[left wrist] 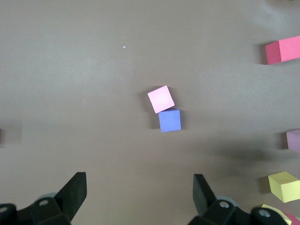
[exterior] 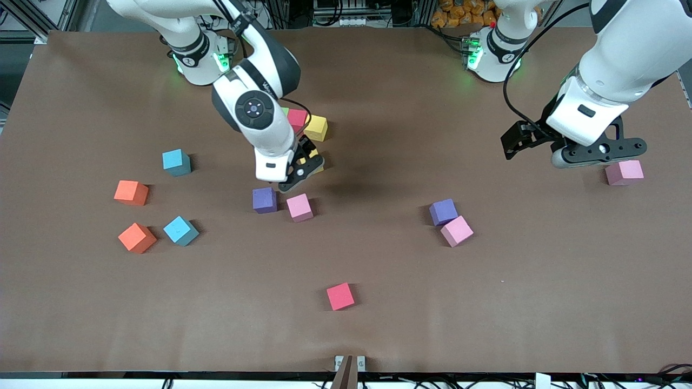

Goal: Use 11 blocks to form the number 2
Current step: 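Reach and grasp the loose yellow cube with the right gripper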

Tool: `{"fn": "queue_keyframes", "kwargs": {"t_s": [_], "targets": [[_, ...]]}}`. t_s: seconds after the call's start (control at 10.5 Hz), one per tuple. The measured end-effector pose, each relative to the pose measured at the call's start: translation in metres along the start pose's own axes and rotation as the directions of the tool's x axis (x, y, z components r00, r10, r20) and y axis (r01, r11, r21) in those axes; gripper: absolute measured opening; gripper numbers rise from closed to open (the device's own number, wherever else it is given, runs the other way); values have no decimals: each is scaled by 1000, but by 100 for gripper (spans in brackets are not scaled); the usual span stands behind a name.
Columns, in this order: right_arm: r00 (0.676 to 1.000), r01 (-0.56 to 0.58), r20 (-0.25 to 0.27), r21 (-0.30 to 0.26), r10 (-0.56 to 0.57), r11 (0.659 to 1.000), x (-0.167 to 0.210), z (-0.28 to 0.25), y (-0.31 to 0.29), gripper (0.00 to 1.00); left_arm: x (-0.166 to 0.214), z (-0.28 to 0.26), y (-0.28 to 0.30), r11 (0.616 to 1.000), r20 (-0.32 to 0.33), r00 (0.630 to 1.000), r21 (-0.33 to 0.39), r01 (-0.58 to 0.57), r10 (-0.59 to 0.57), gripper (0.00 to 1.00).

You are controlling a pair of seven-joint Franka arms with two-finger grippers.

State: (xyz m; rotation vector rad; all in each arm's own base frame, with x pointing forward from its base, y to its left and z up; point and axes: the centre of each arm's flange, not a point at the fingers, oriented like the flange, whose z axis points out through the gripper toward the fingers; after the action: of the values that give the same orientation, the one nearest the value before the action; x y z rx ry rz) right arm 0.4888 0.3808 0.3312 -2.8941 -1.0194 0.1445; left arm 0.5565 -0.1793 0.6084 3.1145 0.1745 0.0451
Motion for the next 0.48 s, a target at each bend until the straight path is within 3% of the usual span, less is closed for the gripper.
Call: {"fn": "queue_keyframes", "kwargs": {"t_s": [0.48], "targets": [[999,7,-33,9,-7,1000,-23,63,-19,100,-1,0,2,1000,0,1000,0,-4,4,100]]}}
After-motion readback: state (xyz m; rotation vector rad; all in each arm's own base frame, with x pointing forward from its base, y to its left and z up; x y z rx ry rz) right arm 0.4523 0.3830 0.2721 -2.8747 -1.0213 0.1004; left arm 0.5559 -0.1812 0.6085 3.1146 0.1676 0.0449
